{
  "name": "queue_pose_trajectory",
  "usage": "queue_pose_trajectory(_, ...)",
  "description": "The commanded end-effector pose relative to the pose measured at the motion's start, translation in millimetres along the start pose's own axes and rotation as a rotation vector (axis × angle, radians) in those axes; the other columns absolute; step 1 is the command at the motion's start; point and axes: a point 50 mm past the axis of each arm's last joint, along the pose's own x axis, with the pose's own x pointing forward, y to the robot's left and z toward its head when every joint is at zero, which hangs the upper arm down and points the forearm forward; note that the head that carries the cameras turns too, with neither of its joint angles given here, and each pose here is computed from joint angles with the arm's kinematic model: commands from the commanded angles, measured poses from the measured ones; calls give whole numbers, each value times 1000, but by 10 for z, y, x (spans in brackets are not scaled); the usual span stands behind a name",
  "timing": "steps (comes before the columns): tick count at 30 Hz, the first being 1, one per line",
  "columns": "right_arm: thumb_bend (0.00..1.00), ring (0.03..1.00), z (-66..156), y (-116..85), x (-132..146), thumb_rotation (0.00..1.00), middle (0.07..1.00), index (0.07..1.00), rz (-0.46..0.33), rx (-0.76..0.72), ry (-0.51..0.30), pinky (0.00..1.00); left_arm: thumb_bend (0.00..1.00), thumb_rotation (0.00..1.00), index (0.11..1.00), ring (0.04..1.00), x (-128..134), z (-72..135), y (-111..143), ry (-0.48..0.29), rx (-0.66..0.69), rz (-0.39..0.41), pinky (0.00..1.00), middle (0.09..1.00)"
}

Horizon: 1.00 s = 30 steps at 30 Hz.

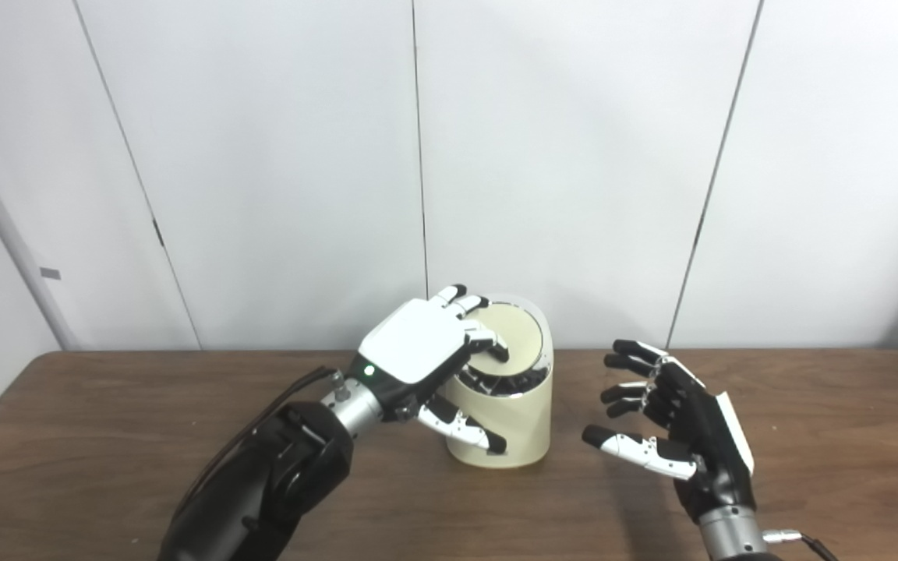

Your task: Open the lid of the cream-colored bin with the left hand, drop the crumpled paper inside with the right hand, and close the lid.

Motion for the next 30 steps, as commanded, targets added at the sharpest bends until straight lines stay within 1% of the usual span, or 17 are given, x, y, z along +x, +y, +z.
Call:
queue_pose_trajectory(1,725,545,187,4,80,54,707,724,4,2,-88,474,929,559,735,927,-23,-112,-104,62,27,-135,1000,741)
queue_pose_trajectory(6,727,541,193,11,83,57,705,721,1,-1,-90,468,941,581,727,926,-22,-106,-116,58,35,-186,1000,735)
queue_pose_trajectory(9,728,542,199,16,84,56,702,720,-2,4,-89,485,942,565,719,921,-19,-106,-125,56,34,-206,1000,728)
queue_pose_trajectory(11,724,544,200,15,84,54,705,723,0,10,-89,479,944,560,716,916,-17,-107,-130,55,29,-214,1000,726)
queue_pose_trajectory(14,723,542,206,14,84,50,706,724,-1,8,-90,468,941,561,714,919,-21,-112,-127,50,25,-216,1000,726)
queue_pose_trajectory(18,729,537,206,13,89,47,701,719,-5,14,-89,465,941,556,715,920,-43,-117,-102,46,13,-192,1000,726)
queue_pose_trajectory(20,730,540,201,14,91,50,703,719,-5,14,-88,467,935,556,725,920,-62,-120,-78,43,-8,-151,1000,735)
queue_pose_trajectory(23,730,539,191,23,98,49,702,716,-6,15,-88,466,912,526,732,913,-83,-141,-53,40,-23,-69,995,740)
queue_pose_trajectory(26,722,539,180,27,105,46,702,718,-9,4,-85,471,875,492,763,908,-100,-163,-16,48,-54,40,973,760)
queue_pose_trajectory(30,720,544,163,27,112,53,703,719,-8,4,-83,473,835,495,797,912,-120,-206,22,60,-130,194,928,795)
